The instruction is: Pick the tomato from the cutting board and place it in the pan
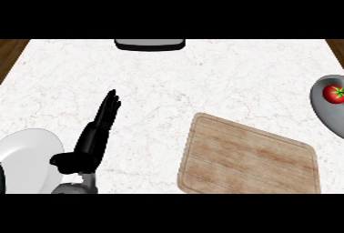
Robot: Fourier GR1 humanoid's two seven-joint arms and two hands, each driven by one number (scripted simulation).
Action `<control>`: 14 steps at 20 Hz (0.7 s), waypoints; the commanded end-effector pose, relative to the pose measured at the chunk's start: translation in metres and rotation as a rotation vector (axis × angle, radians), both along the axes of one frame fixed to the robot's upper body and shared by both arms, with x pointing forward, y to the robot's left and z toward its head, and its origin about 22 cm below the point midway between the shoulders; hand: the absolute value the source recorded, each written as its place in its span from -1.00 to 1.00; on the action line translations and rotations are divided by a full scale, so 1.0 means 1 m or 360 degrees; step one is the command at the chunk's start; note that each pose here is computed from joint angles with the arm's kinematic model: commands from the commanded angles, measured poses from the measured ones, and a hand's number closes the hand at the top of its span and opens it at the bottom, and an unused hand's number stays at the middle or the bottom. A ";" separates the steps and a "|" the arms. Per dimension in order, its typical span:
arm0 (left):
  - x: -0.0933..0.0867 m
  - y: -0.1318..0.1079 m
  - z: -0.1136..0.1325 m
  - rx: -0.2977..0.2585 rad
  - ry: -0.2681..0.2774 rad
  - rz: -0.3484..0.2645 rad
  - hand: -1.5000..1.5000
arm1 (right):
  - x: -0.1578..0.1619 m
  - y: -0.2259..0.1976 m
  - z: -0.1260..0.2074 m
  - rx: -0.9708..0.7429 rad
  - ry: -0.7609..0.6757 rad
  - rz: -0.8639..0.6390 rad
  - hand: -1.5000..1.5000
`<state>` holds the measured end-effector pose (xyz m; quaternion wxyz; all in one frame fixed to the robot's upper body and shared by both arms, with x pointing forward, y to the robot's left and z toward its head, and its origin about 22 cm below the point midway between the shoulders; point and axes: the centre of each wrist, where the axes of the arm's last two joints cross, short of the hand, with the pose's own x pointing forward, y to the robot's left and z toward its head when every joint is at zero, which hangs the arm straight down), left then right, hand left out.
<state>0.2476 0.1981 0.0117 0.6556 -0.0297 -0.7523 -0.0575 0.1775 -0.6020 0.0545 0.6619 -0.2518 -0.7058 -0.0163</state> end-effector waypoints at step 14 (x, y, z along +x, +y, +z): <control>-0.001 0.007 0.002 0.0010 -0.0017 -0.0023 0.00 | -0.032 -0.004 -0.016 -0.0058 -0.0039 0.0159 -1.00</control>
